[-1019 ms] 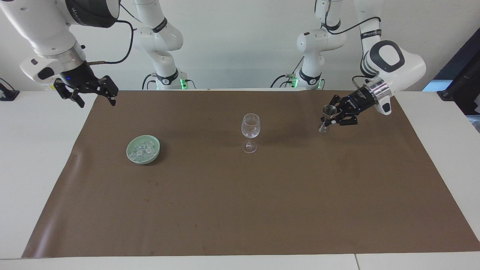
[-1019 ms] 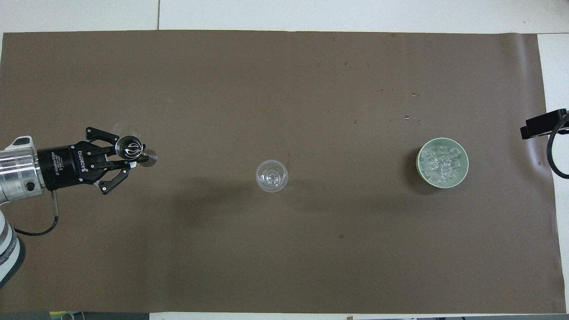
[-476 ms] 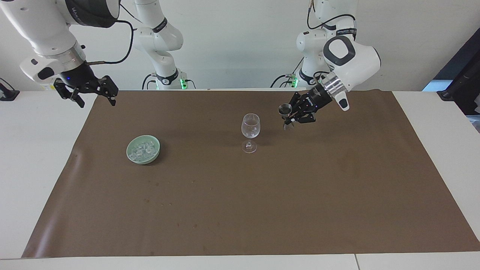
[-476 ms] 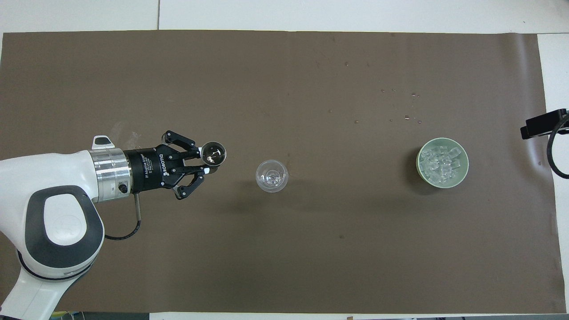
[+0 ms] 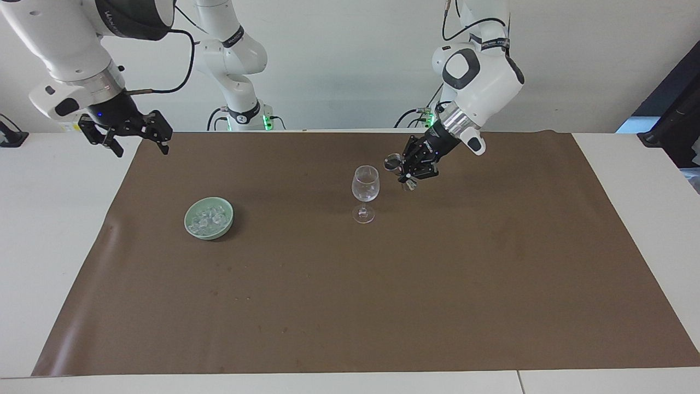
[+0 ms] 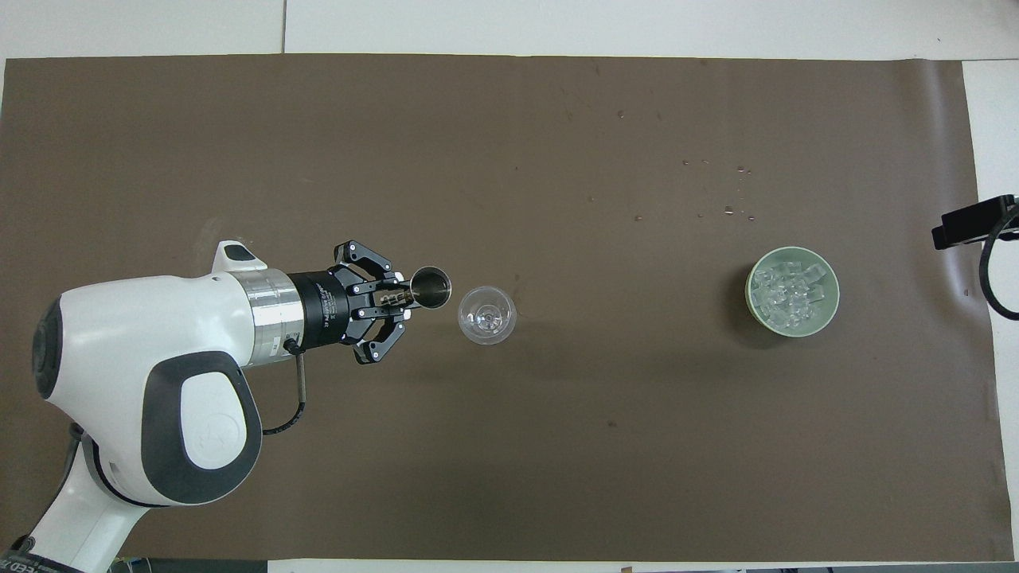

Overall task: Pour wine and add ice with both arms
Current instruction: 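Carry the silver cup with the left gripper to the clear glass, then tilt the silver cup over the clear glass with the left gripper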

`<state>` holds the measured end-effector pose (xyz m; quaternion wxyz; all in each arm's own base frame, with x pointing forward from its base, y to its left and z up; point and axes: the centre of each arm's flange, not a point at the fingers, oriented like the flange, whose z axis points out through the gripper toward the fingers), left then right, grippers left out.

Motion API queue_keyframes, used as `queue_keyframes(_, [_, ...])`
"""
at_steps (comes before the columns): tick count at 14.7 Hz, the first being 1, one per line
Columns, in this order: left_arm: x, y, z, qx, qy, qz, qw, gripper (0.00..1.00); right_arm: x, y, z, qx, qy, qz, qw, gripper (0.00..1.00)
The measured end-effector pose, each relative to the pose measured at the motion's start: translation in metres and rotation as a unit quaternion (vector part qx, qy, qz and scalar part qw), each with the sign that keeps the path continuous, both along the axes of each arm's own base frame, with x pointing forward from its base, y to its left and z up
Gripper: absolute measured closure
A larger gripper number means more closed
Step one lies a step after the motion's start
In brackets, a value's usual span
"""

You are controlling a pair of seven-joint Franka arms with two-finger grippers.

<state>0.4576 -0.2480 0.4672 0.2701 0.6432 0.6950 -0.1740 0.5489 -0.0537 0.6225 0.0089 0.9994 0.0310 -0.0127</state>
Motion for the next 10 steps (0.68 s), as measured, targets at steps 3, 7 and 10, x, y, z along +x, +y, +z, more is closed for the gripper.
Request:
queue_keyframes(3, [-0.001, -0.019, 0.003, 0.049, -0.014, -0.007, 0.999, 0.78, 0.0, 0.0, 0.0, 0.0, 0.0, 0.0, 1.0, 0.0])
queue_keyframes(7, [-0.005, -0.039, 0.001, 0.108, -0.032, -0.033, 0.993, 0.78, 0.0, 0.0, 0.0, 0.0, 0.0, 0.0, 1.0, 0.0])
queue_keyframes(10, [-0.011, -0.049, 0.001, 0.155, -0.05, -0.05, 0.985, 0.78, 0.0, 0.0, 0.0, 0.0, 0.0, 0.0, 1.0, 0.0])
